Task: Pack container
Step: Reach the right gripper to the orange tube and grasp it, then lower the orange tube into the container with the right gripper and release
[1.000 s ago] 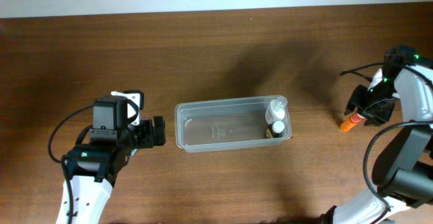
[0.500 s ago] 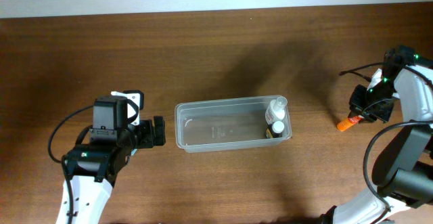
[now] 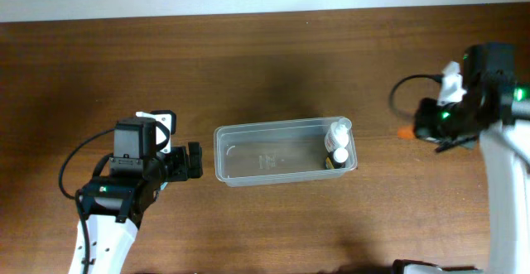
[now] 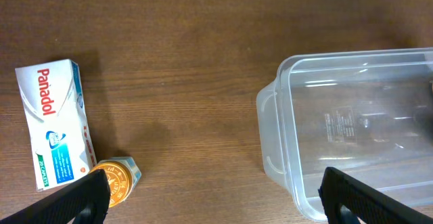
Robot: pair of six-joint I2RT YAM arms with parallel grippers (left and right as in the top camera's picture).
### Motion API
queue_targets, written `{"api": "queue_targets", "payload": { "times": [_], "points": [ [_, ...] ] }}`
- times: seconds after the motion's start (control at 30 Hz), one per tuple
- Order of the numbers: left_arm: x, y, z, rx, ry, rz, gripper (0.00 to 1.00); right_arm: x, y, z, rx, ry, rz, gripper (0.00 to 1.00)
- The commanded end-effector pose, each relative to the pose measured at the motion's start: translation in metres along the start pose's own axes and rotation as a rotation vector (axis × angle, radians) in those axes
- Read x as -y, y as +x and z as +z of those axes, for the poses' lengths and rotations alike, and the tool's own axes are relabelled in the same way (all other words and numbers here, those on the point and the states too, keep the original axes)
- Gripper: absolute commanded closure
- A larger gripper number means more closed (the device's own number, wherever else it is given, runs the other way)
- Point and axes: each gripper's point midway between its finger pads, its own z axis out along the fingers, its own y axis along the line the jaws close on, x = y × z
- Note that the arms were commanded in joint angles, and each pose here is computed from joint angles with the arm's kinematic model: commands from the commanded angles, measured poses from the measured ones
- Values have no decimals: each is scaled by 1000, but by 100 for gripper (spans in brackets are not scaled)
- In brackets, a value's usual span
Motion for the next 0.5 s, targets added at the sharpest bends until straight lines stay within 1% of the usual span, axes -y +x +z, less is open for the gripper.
{"api": "queue_targets", "payload": {
  "times": [0.0,0.1,0.23,0.37,0.47],
  "points": [
    [3,-8,-4,16,11,6,1,-54,11,-36,122,-100,-199,86],
    [3,-8,-4,16,11,6,1,-88,20,-39,138,-143,-323,85],
    [3,-7,-4,15,11,6,1,-113,30,-21,73,-152,-409,85],
    [3,-7,-4,15,11,6,1,-132,33,23,-58,-130,-456,85],
    [3,-7,-4,15,11,6,1,-135,29,52,-118,-95,-461,85]
  ]
}}
